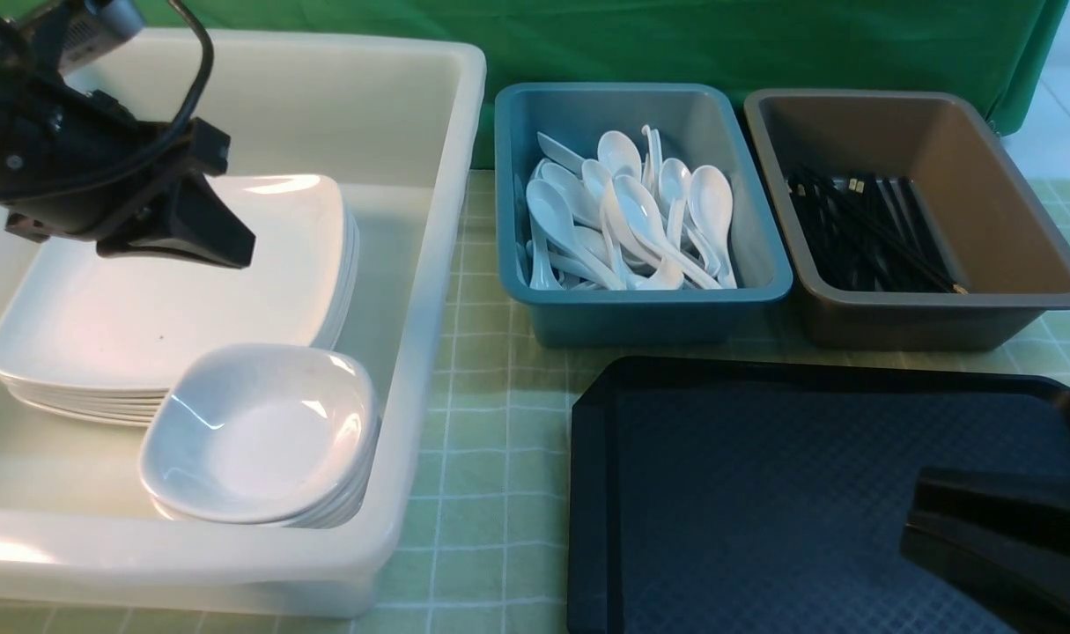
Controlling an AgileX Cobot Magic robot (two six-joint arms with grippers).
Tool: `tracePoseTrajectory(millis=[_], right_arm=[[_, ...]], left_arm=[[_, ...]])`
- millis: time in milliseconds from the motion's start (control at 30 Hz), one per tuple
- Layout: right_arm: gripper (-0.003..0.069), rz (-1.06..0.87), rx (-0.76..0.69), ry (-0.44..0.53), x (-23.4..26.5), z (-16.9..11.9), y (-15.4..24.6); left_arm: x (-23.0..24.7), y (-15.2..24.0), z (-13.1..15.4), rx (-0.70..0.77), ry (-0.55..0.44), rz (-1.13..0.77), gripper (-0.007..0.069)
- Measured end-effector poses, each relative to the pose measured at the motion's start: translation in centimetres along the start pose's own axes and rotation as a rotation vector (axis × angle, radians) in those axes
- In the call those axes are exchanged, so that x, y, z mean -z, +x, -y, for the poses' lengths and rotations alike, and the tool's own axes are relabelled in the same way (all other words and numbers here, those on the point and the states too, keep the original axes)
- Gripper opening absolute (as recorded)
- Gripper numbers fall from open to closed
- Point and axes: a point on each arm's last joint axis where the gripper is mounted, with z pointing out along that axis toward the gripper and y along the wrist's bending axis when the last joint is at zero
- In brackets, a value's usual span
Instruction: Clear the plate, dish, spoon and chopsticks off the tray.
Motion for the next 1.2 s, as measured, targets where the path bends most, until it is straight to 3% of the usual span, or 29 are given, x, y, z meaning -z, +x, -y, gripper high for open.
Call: tracePoseTrajectory(millis=[267,400,633,833,1033,1067,1100,1200], right_arm=[[0.0111,-0.017,-0.064,-0.007,0.0,-0.1,0.3],[0.0128,-0.024,-0.151,0.048,0.0,0.6,0.4],[0.0143,0.075,-0.192,0.297,1.9,3.0,1.7],[0.0162,0.127,-0.195,0.582,4.5,3.8,7.0],[0.0176,0.101,-0.209,0.807,6.0,3.6,11.7],[0.0178,0.082,-0.218,0.882,6.1,3.5,12.9],[0.0179,0.087,-0.216,0.851,6.2,3.5,12.9],[0.0184,0.068,-0.225,0.899,6.3,3.4,14.6]], left_arm=[[0.0,0.0,0.0,0.001,0.000,0.000,-0.0013],[0.0,-0.1,0.0,0.001,-0.002,0.006,-0.0013],[0.0,-0.2,-0.1,-0.001,-0.011,0.018,-0.0013],[0.0,-0.2,-0.1,-0.004,-0.016,0.017,-0.0013],[0.0,-0.1,-0.2,-0.008,-0.019,0.016,-0.0013],[0.0,-0.1,-0.2,-0.010,-0.019,0.016,-0.0013],[0.0,-0.1,-0.2,-0.010,-0.019,0.016,-0.0013],[0.0,-0.1,-0.2,-0.014,-0.020,0.008,-0.0013]])
